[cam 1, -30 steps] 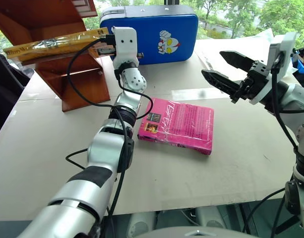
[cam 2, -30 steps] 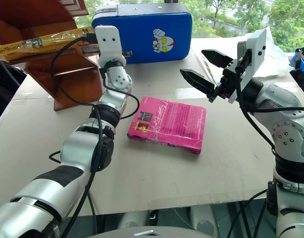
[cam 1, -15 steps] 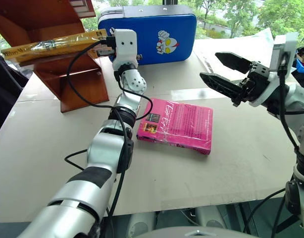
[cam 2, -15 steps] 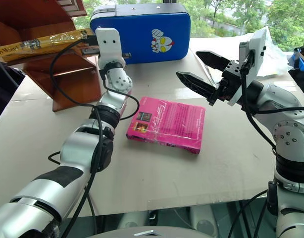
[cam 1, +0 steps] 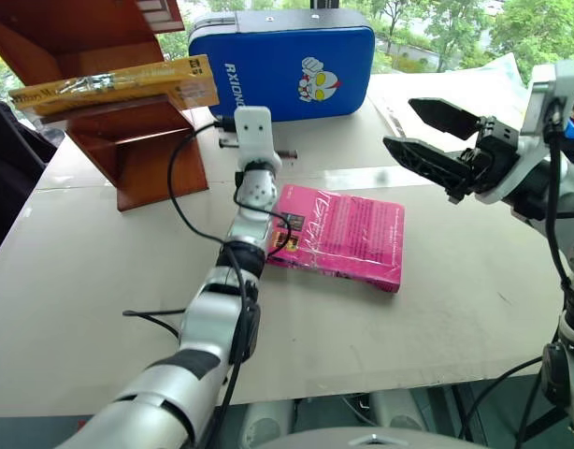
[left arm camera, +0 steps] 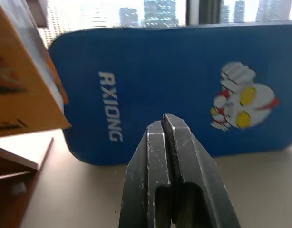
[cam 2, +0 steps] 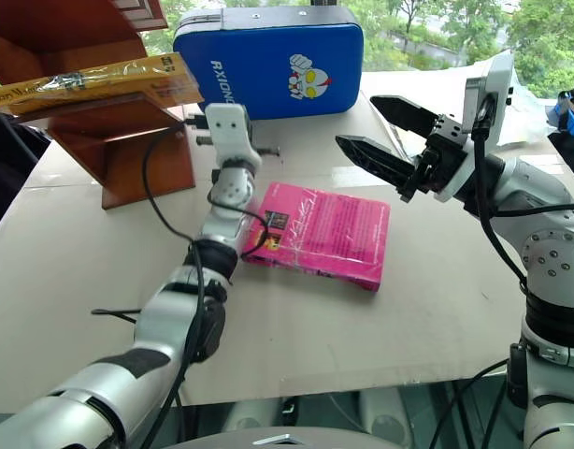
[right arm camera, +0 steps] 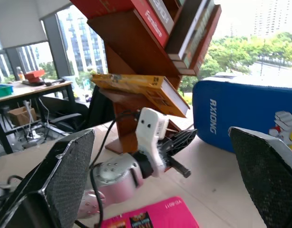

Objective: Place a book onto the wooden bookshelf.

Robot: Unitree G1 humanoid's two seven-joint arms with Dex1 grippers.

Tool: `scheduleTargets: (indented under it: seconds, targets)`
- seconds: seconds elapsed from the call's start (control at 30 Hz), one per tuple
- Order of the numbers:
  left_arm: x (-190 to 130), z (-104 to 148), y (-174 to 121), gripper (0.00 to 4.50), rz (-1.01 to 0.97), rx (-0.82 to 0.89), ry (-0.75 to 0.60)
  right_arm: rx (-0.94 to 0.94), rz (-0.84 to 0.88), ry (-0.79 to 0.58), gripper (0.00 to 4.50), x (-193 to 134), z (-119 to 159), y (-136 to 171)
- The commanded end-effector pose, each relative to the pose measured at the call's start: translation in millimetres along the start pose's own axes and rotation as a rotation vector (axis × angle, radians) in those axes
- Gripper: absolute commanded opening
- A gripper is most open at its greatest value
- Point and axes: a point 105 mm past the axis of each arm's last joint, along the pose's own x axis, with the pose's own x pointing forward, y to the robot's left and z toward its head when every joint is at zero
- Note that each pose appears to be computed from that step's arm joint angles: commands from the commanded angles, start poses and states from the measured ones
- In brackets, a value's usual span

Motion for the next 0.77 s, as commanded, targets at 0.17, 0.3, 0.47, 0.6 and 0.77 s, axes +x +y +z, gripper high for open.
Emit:
scheduleTargets:
  seconds: [0.17,0.3,0.47,0.6,0.77]
  targets:
    - [-110.9,12.5,34.2,0.02,-0.265,-0.082,0.215,-0.119,-0.158,0.156,4.50,-60.6,-44.5,-21.6]
    - [-162.3,-0.4,43.2,0.02,-0.267,-0.071,0.397,-0.141,-0.188,0.378,4.50,-105.5,-94.9,-25.1]
    - [-215.7,-29.1,23.2,0.02,-0.336,-0.074,0.572,-0.071,-0.268,0.394,4.50,-145.1,-131.9,-29.8]
    - [-225.2,-38.3,16.0,0.02,-0.387,0.021,0.551,-0.051,-0.294,0.386,4.50,-153.6,-146.3,-27.8]
    - [-218.4,-42.9,10.9,0.02,-0.392,-0.004,0.525,-0.054,-0.283,0.402,4.50,-154.3,-156.7,-25.6]
